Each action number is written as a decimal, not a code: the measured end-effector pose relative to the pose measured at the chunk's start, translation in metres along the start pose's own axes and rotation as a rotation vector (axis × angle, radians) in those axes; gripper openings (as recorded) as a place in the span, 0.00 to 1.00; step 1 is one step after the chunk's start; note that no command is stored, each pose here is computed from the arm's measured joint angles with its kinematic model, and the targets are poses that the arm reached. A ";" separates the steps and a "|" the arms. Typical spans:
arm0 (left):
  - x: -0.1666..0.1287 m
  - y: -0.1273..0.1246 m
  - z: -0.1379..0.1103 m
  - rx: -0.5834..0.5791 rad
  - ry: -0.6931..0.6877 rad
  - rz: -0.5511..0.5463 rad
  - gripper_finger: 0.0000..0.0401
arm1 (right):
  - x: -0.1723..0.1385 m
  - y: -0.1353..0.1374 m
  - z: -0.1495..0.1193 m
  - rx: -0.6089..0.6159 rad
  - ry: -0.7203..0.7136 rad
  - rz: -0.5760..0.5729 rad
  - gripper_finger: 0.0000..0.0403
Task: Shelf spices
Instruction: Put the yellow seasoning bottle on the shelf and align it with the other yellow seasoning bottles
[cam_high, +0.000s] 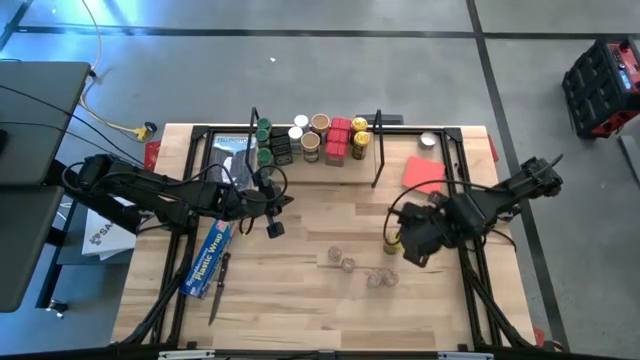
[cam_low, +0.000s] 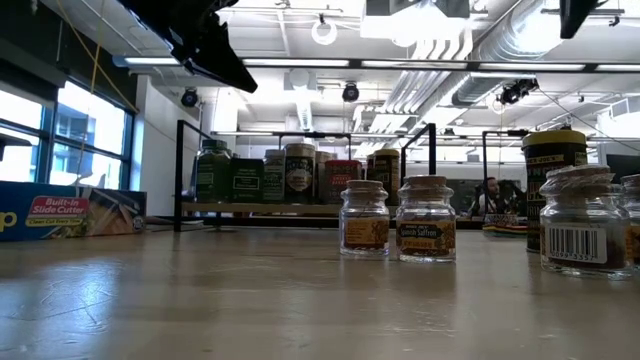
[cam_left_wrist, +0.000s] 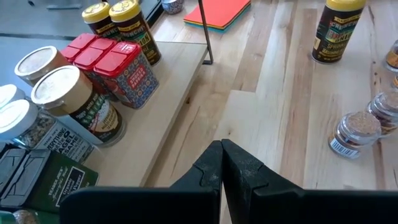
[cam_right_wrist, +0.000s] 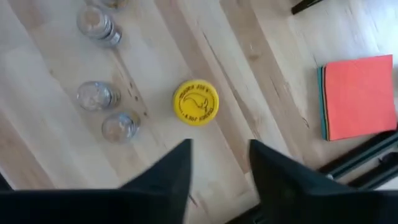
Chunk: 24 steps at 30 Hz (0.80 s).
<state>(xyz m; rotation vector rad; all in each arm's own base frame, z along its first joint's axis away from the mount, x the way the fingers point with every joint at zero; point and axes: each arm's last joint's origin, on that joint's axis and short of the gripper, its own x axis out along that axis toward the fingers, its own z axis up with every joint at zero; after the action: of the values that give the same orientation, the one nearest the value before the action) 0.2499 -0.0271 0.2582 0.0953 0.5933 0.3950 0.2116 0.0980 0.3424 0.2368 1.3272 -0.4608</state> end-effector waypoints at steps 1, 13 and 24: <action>0.000 0.000 0.000 0.000 0.000 0.000 0.00 | -0.001 0.002 -0.003 -0.008 -0.003 -0.005 0.44; -0.001 -0.002 0.000 0.015 -0.002 -0.008 0.00 | 0.027 0.012 -0.015 -0.026 -0.020 -0.056 0.84; -0.002 -0.004 0.000 0.019 -0.004 -0.014 0.00 | 0.097 0.010 -0.005 0.021 -0.014 0.004 0.85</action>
<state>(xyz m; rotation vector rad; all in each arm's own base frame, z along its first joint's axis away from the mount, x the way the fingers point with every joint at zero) 0.2494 -0.0313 0.2583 0.1102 0.5938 0.3756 0.2284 0.0910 0.2466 0.2529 1.3081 -0.4719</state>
